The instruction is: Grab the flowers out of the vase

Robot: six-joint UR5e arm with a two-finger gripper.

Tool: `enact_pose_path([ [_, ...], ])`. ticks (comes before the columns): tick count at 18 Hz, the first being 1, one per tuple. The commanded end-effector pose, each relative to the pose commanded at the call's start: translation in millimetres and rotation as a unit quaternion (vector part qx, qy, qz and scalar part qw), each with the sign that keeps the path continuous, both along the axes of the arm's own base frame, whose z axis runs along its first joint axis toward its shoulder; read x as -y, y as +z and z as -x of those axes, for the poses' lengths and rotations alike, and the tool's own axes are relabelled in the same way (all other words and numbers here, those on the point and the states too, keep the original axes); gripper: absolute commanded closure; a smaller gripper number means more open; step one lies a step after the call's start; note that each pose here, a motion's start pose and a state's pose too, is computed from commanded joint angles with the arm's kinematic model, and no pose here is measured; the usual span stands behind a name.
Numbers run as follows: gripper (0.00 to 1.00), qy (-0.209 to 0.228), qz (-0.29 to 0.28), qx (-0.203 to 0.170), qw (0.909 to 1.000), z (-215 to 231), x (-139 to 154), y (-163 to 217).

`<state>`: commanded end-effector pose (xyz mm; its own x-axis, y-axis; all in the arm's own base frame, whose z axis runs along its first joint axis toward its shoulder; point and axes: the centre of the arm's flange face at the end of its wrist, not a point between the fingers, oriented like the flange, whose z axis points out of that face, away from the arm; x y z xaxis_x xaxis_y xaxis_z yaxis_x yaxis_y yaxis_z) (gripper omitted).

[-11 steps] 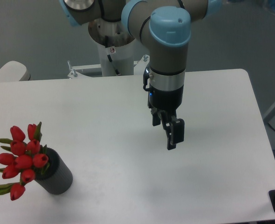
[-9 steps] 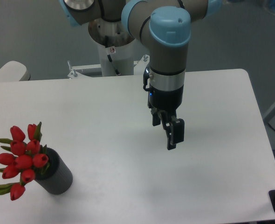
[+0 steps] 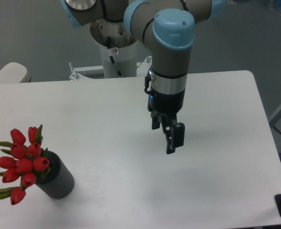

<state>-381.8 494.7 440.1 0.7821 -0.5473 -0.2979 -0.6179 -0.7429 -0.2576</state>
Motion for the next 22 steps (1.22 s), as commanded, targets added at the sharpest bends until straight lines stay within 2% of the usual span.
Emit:
enact_pose_path([
  [3, 0.0, 0.067, 0.0, 0.033, 0.9972, -6, -1, -6],
  [5, 0.0, 0.088, -0.004, 0.051, 0.9948, -24, -14, -6],
  [10, 0.0, 0.166, -0.011, 0.091, 0.9819, -55, -22, -18],
  [14, 0.0, 0.173, -0.022, 0.123, 0.9769, -87, -32, -32],
  [17, 0.0, 0.164, -0.032, 0.188, 0.9679, -115, -34, -50],
  [22, 0.0, 0.132, -0.078, 0.316, 0.9363, -140, -31, -75],
])
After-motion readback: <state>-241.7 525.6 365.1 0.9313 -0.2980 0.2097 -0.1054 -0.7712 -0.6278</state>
